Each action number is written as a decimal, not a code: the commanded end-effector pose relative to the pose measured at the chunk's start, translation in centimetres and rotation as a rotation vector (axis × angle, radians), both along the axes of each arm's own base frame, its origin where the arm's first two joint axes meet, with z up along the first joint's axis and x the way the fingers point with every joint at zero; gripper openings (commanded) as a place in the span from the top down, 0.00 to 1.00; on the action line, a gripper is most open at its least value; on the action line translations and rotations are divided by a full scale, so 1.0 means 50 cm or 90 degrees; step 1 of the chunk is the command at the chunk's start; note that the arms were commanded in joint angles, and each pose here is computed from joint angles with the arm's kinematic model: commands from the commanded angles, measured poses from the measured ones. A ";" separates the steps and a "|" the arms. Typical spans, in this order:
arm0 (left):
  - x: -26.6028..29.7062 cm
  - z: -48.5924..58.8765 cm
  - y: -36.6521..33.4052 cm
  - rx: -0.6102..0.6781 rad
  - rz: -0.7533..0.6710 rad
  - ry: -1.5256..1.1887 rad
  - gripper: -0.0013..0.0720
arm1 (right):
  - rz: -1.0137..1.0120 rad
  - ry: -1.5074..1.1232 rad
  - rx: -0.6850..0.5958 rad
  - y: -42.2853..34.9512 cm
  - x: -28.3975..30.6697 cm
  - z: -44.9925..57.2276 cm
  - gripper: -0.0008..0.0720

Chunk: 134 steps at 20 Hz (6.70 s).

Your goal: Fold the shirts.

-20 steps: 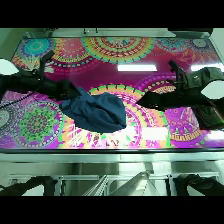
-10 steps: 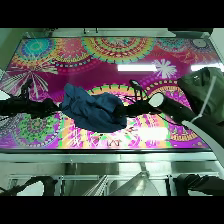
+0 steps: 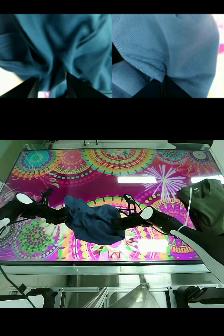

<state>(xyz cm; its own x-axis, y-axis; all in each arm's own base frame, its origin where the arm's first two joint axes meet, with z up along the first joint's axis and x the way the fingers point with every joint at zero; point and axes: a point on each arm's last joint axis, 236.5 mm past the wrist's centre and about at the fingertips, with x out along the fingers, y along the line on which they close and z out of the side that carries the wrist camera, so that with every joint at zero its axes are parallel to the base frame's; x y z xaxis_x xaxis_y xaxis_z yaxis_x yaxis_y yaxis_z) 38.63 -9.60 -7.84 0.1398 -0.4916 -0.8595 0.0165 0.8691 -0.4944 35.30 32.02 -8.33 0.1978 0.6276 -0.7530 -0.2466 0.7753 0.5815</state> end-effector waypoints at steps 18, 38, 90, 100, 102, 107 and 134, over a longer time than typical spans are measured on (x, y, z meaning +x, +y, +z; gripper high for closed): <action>0.023 0.200 -0.053 -0.099 -0.011 -0.129 0.96 | -0.025 -0.084 0.047 -0.097 0.041 0.201 0.96; -0.252 1.102 -0.051 -0.248 0.008 -0.908 0.96 | -0.136 -0.720 0.247 -0.293 -0.148 0.958 0.96; -0.432 -0.035 -0.044 -0.007 0.215 0.168 0.09 | -0.205 -0.009 0.057 -0.628 0.375 0.004 0.40; -0.392 -0.080 -0.094 -0.061 0.148 0.224 0.34 | -0.199 0.015 0.057 -0.624 0.364 -0.030 0.40; -0.385 -0.068 -0.099 -0.067 0.125 0.219 0.96 | -0.195 0.030 0.061 -0.620 0.357 -0.050 0.40; -0.363 -0.027 -0.102 -0.076 0.120 0.165 0.94 | -0.180 0.037 0.062 -0.604 0.354 -0.062 0.43; 0.073 0.418 -0.013 -0.359 -0.024 -0.178 0.96 | -0.138 -0.143 0.341 -0.450 0.059 0.429 0.96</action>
<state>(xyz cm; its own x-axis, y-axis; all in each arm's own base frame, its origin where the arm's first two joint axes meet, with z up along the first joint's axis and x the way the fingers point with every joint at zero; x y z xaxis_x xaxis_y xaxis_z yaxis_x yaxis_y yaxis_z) 43.08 -6.18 2.93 0.3009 -0.7022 -0.6453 -0.0040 0.6757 -0.7372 37.50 7.01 2.07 0.3162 0.7741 -0.5484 -0.0062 0.5798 0.8148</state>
